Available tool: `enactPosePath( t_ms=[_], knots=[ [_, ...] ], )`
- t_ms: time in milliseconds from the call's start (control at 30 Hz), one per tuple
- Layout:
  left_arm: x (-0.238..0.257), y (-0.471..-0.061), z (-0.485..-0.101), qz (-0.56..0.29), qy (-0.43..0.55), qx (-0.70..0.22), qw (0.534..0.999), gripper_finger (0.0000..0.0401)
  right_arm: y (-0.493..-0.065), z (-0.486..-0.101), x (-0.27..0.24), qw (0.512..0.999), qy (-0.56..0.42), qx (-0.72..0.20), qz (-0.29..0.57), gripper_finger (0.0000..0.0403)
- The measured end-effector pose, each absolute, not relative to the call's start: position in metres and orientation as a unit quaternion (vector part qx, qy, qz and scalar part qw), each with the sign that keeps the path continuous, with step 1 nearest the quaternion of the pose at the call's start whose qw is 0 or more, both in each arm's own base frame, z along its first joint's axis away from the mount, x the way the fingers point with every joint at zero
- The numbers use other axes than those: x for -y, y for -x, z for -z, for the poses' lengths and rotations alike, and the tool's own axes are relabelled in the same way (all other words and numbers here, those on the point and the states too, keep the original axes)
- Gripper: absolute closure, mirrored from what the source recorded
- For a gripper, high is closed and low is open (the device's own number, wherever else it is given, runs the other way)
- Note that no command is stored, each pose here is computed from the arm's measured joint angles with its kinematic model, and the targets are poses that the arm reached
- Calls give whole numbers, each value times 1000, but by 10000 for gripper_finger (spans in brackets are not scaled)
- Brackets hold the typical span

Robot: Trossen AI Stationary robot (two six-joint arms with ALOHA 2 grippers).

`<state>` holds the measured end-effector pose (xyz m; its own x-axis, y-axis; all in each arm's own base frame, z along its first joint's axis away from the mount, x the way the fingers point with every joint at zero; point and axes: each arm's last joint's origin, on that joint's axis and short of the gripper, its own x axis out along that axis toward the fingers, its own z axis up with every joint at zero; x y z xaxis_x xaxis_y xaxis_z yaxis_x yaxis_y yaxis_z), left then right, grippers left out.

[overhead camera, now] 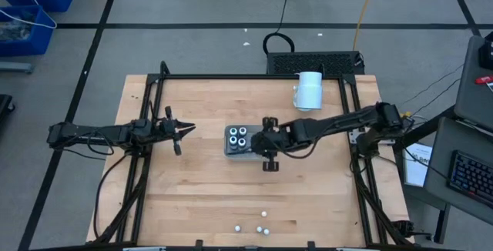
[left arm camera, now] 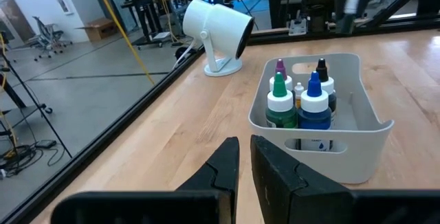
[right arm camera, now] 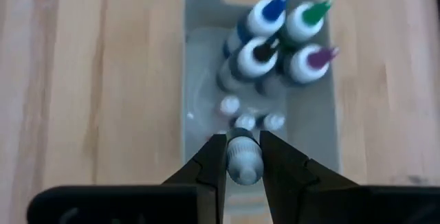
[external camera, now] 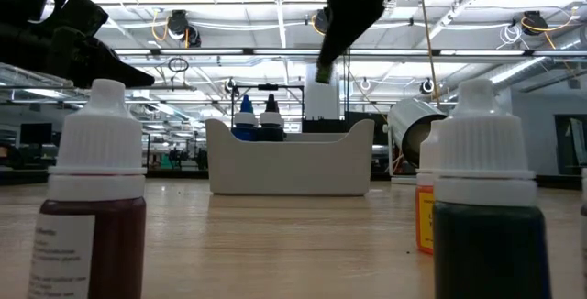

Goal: Pick & Place food coloring
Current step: Put the small green food coloring bottle into the gray bin

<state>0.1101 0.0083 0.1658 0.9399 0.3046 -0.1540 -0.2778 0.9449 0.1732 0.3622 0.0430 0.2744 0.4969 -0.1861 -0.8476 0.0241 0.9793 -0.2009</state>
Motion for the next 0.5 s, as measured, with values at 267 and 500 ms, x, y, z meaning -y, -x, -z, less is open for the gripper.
enactPosePath(
  t_ms=[267, 500],
  knots=[
    [-8, -110, -166, -148, -74, -90, 982, 354, -368, -275, 14, 864, 33, -495, 82, 344],
    [-8, -110, -166, -147, -86, -91, 981, 354, -371, -264, 44, 860, 1, -505, 78, 344]
  ],
)
